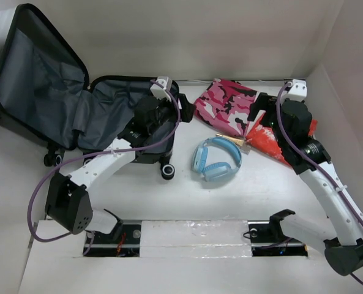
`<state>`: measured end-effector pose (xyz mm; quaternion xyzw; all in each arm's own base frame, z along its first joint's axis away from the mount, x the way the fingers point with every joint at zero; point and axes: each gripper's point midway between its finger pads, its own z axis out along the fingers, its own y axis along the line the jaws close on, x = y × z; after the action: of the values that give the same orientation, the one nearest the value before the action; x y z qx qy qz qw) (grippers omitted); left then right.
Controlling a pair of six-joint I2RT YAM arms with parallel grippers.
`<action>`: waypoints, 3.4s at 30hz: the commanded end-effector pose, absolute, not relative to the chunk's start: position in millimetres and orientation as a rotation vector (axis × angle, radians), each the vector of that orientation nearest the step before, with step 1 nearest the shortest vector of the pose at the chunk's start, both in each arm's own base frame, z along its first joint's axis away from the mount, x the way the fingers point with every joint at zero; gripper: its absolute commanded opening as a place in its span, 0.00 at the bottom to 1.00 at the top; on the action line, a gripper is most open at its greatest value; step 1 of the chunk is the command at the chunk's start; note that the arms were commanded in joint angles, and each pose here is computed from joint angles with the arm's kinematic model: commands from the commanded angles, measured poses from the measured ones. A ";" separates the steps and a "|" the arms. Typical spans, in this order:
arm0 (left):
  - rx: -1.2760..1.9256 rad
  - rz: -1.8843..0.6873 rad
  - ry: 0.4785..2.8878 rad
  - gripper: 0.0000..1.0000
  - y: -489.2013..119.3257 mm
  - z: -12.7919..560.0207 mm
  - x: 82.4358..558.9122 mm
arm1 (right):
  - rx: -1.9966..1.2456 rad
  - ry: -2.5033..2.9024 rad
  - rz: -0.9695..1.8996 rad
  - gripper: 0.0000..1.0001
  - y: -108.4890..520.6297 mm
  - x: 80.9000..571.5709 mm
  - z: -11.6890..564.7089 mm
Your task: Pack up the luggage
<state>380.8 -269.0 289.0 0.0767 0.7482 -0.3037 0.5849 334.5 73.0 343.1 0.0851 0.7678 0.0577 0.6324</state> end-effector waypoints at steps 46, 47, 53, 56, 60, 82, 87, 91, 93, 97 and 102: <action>1.094 -0.526 2.045 0.96 -432.6 93.7 237.0 | 0.246 1.755 0.202 0.73 69.4 315.2 318.9; 1.103 -0.541 2.045 0.96 -433.8 93.6 234.9 | 0.246 1.755 0.202 0.73 69.4 315.2 318.9; 1.168 -0.582 2.089 0.78 -428.9 74.4 219.3 | 0.239 1.757 0.210 0.73 71.1 315.0 318.8; 1.199 -0.596 2.115 0.72 -427.5 61.2 212.8 | 0.238 1.765 0.206 0.73 71.0 315.0 314.6; 1.194 -0.609 2.146 0.31 -426.7 55.8 208.9 | 0.232 1.767 0.214 0.73 72.7 314.9 314.4; -0.219 -0.321 1.776 0.07 -183.7 311.9 448.8 | 0.141 1.742 0.346 0.70 100.6 319.3 321.4; -0.524 -0.185 1.829 0.10 -77.6 253.1 496.6 | 0.081 1.794 0.361 0.70 123.7 327.7 298.0; -0.683 -0.110 1.883 0.37 -20.1 207.2 508.4 | 0.061 1.856 0.311 0.63 128.5 340.0 269.9; -0.692 -0.088 1.896 0.85 -17.6 198.0 507.2 | 0.046 1.901 0.299 0.59 137.2 350.2 251.0; -0.627 -0.180 1.833 1.00 -46.0 222.8 498.7 | 0.042 2.028 0.243 0.50 144.5 368.1 196.8; -0.429 -0.343 1.743 1.00 -123.8 274.1 462.3 | 0.046 2.109 0.216 0.59 153.1 392.3 150.2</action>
<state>480.4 -79.1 195.9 -0.2295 0.8101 -0.0737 0.5344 375.1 145.4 147.3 0.0101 0.8818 0.0758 0.4654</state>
